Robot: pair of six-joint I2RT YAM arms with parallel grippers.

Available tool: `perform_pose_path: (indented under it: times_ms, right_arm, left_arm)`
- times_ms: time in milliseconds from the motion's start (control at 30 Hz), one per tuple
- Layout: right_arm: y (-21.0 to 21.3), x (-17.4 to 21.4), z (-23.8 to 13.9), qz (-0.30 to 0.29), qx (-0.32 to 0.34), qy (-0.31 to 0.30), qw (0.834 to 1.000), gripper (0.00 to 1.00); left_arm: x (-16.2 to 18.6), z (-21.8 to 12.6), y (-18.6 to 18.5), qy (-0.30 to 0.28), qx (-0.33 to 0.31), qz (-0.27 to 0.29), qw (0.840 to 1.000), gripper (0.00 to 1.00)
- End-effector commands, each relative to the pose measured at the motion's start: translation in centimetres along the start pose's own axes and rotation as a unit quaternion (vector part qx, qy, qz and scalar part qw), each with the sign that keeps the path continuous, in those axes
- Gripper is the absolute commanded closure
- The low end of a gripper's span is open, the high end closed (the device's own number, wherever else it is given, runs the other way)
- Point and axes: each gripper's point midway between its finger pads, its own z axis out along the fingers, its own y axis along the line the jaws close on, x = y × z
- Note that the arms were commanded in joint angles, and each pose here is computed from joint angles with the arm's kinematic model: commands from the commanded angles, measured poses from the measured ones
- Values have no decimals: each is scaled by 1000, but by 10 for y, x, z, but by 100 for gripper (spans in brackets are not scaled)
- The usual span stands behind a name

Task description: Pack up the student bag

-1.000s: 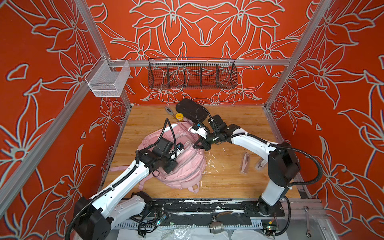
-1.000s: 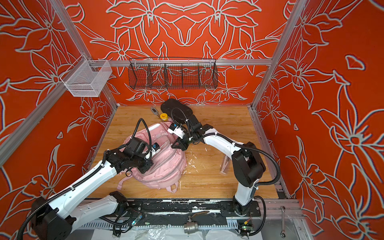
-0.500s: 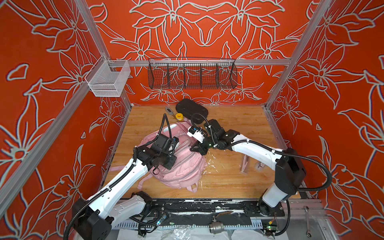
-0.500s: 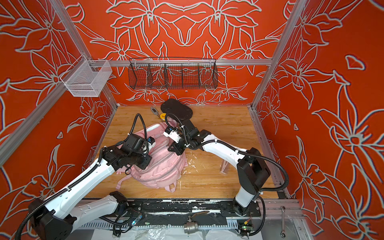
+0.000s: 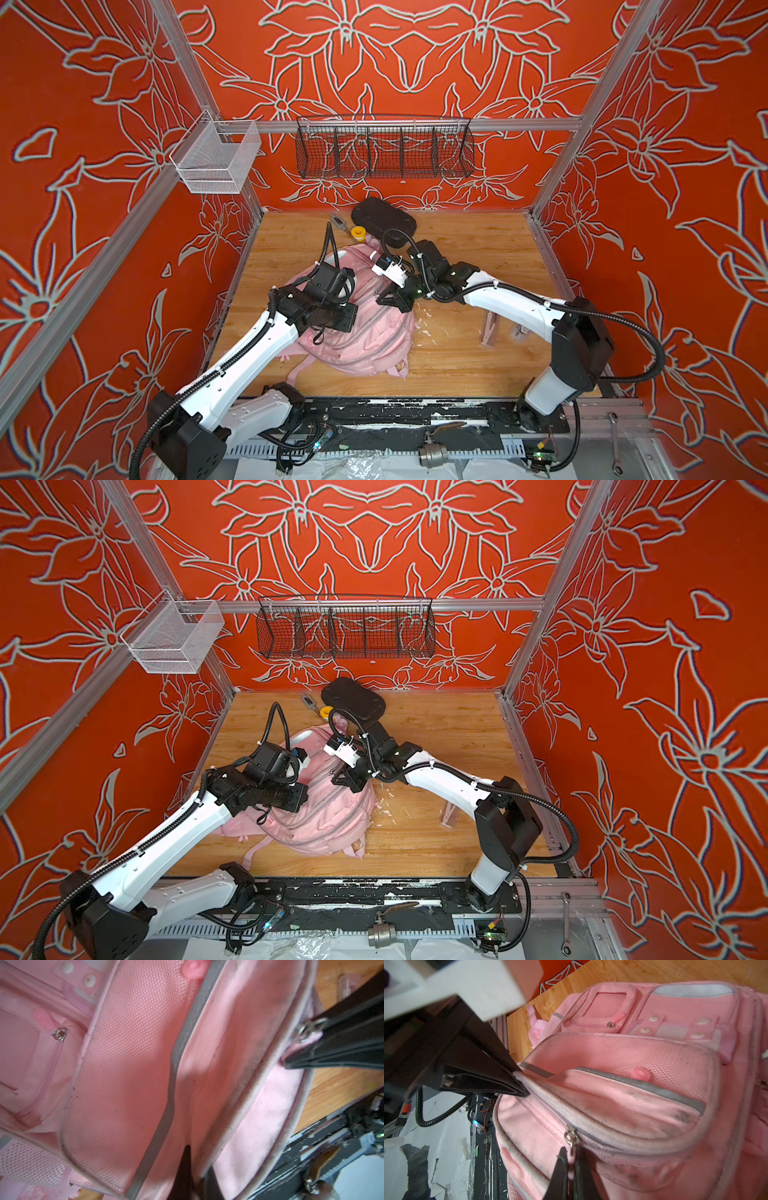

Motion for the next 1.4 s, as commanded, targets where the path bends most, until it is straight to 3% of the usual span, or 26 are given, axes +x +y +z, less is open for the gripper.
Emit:
perform_pose_path:
  times_ms: [0, 200, 433, 633, 800, 833, 933, 1033, 1167, 1367]
  right_arm:
    - [-12, -10, -6, -31, -2, 5, 1000, 100]
    - [-30, -14, -6, -45, -1, 14, 999, 100]
    - [-22, -7, -9, -42, -4, 25, 999, 100]
    - [4, -1, -2, -24, -18, 5, 1000, 100]
    - [-1, 3, -2, -12, -11, -1, 1000, 100]
    - [-3, 2, -4, -12, -10, -3, 1000, 100]
    - [-8, -2, -8, -15, -7, -8, 1000, 100]
    - [-8, -3, -9, -30, -6, -9, 999, 100]
    - [-10, 2, -8, -47, 0, -11, 999, 100]
    - [-11, 3, -11, -104, 29, -42, 993, 100]
  left_arm:
    - [-16, -12, -24, -41, 61, -70, 995, 100]
    - [-28, -1, -29, -59, 74, -84, 992, 100]
    - [-66, 0, -36, -124, 89, -104, 983, 100]
    - [-75, 1, -35, -126, 81, -116, 982, 100]
    - [-70, -5, -31, -119, 66, -110, 985, 100]
    - [-69, -8, -28, -120, 57, -110, 985, 98]
    - [-62, -23, -12, -121, 16, -117, 986, 74]
    - [-59, -40, -3, -114, 0, -125, 986, 58]
    - [-66, -49, 10, -80, -18, -166, 983, 54]
    - [-96, -28, -3, -25, 6, -193, 981, 51]
